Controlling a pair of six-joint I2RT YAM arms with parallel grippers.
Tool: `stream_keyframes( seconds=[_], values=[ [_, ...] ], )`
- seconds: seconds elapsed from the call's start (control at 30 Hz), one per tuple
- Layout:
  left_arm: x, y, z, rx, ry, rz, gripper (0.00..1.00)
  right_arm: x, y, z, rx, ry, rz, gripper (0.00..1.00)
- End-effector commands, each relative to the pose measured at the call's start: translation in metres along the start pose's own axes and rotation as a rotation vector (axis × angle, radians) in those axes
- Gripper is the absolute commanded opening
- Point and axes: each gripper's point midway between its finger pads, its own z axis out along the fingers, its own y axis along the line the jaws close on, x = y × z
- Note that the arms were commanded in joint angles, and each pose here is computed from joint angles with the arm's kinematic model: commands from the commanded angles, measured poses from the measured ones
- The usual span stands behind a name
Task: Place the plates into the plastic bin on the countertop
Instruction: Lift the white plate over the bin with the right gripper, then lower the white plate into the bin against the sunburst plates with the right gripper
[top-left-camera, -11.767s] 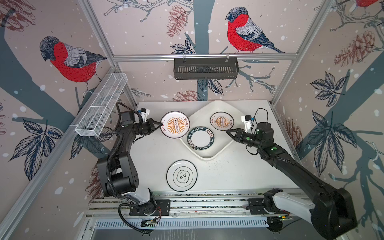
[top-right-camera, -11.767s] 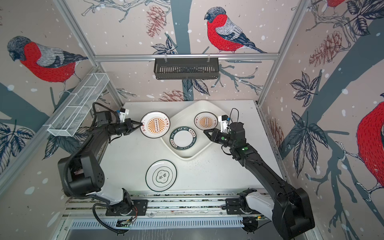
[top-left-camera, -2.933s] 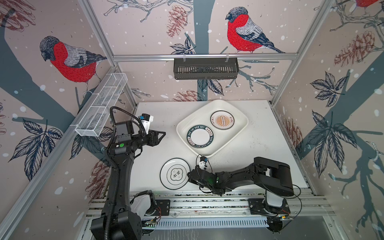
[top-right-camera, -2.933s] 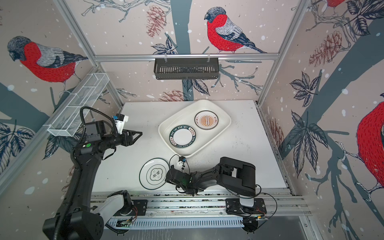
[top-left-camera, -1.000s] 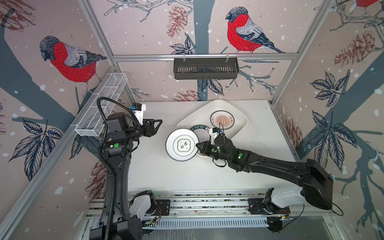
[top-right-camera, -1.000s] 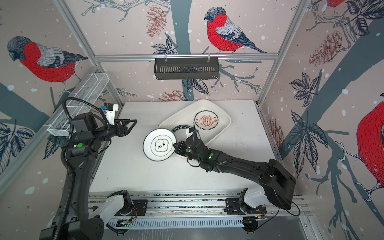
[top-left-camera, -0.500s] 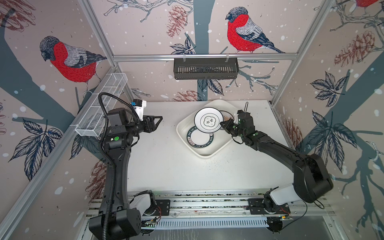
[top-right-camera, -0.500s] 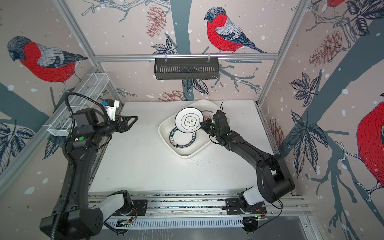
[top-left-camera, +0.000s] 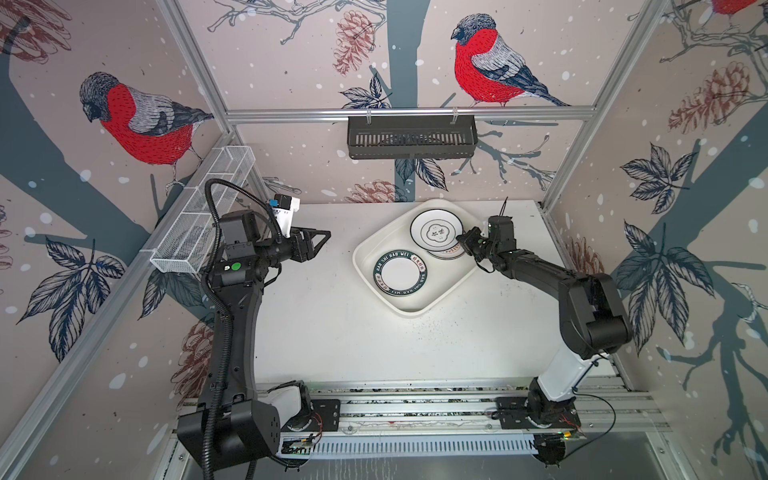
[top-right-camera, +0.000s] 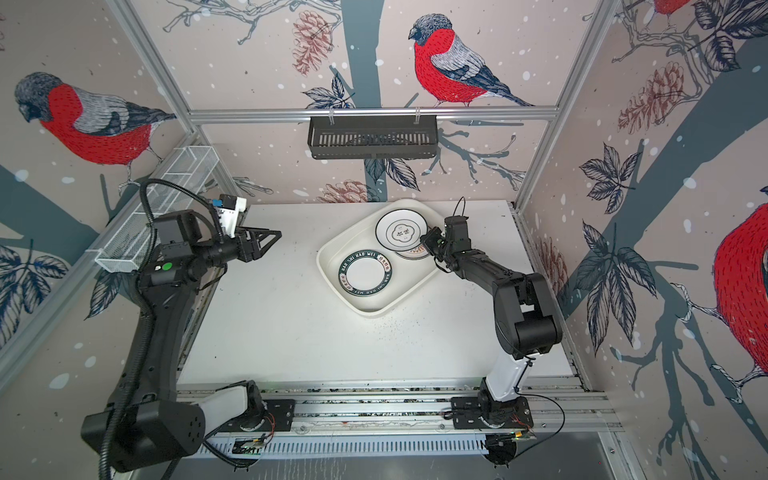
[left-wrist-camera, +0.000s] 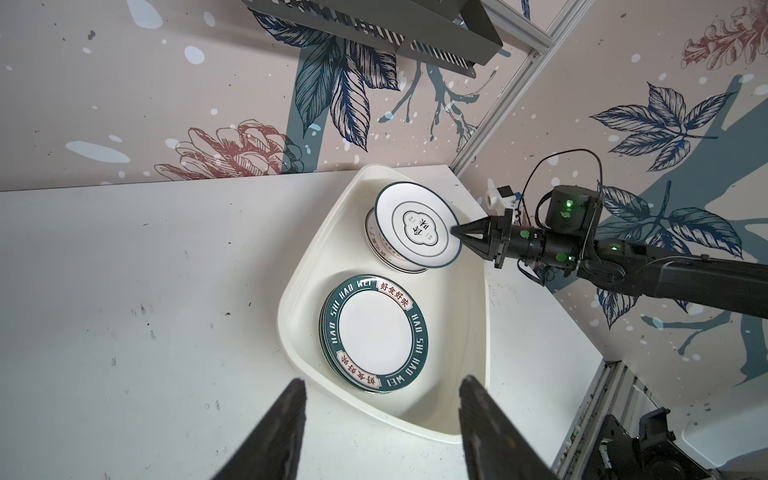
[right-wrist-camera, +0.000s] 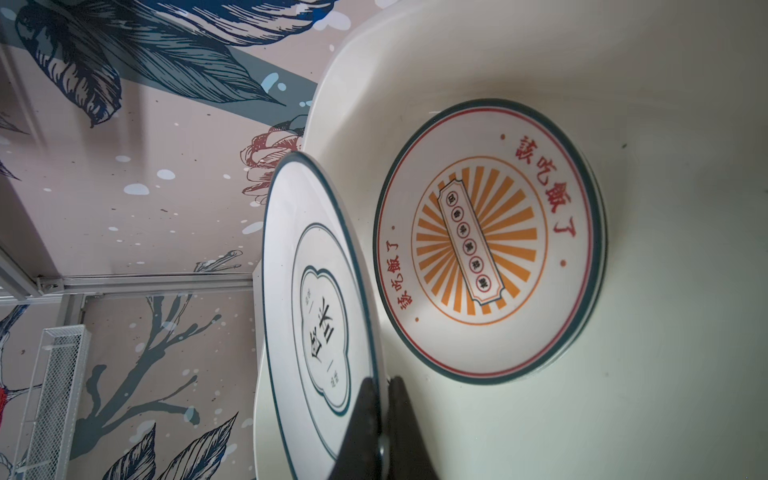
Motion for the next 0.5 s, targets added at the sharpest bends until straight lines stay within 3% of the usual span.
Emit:
stream_keyframes(
  seconds=[0.0,0.47],
  values=[
    [-0.001,-0.003,0.002,0.031,0.0,0.022,0.59,-0.011,0.007,0.008,-0.038,-0.007,-0.003,0.01],
    [-0.002,0.003,0.009,0.047,0.005,0.003,0.6,-0.023,-0.027,0.019,0.084,-0.021,0.041,0.02]
  ],
)
